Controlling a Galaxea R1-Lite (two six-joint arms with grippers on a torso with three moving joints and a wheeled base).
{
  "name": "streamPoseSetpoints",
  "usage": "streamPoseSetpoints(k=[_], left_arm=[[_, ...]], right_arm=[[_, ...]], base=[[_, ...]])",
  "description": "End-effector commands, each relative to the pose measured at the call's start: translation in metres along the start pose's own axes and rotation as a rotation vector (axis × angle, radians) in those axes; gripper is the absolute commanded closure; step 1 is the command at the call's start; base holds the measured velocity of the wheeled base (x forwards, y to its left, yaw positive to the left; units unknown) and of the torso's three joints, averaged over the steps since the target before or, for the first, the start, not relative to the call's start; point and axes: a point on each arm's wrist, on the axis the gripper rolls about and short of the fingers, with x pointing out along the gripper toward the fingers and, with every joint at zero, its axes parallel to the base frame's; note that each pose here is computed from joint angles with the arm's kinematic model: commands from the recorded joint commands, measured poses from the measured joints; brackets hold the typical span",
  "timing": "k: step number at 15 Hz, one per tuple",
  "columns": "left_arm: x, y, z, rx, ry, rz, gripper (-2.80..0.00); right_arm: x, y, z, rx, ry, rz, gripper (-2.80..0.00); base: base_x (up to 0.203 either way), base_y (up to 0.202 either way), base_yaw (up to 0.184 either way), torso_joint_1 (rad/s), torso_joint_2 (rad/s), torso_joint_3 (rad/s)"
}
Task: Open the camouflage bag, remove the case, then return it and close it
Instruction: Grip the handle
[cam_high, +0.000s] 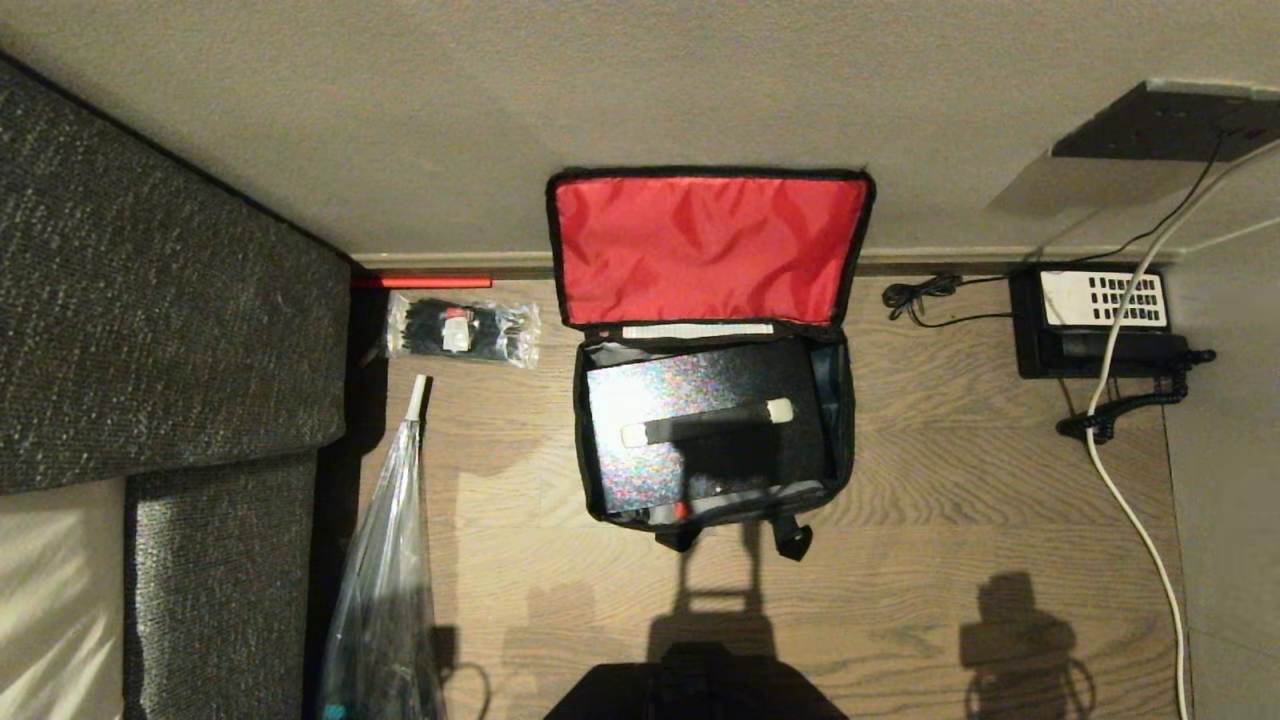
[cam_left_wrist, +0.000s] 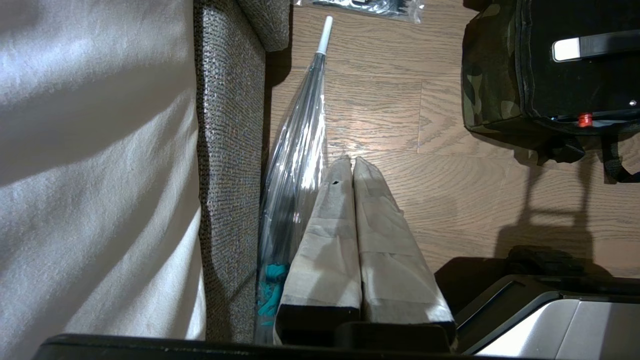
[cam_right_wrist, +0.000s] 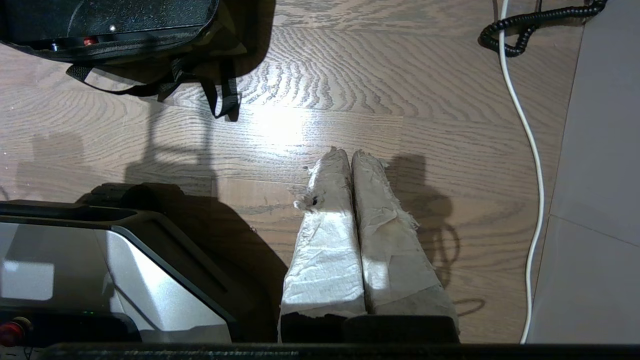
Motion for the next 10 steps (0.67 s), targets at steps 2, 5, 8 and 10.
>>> streamPoseSetpoints(k=[2,5,8,10], left_arm=[[0.0000,0.0000,-0.0006,-0.002,0.000,0.000,0.00],[0.0000,0.0000,-0.0005,-0.005,0.000,0.003,0.00],[0.0000,0.0001,-0.0005,0.002,0.000,0.002,0.00],[0.0000,0.0001,-0.0013,0.004,0.007,0.006,0.00]], right_arm=[[0.0005,0.0000,0.0001,-0.001,0.007,0.002,0.00],[0.0004,0.0000,0.0001,-0.001,0.007,0.002,0.00],[0.0005,0.0000,0.0001,-0.001,0.007,0.002,0.00],[0.0004,0.0000,0.0001,-0.001,0.007,0.002,0.00]], base=[[0.000,0.000,0.000,0.000,0.00,0.000],[0.000,0.000,0.000,0.002,0.00,0.113],[0.000,0.000,0.000,0.003,0.00,0.132],[0.000,0.000,0.000,0.000,0.00,0.042]])
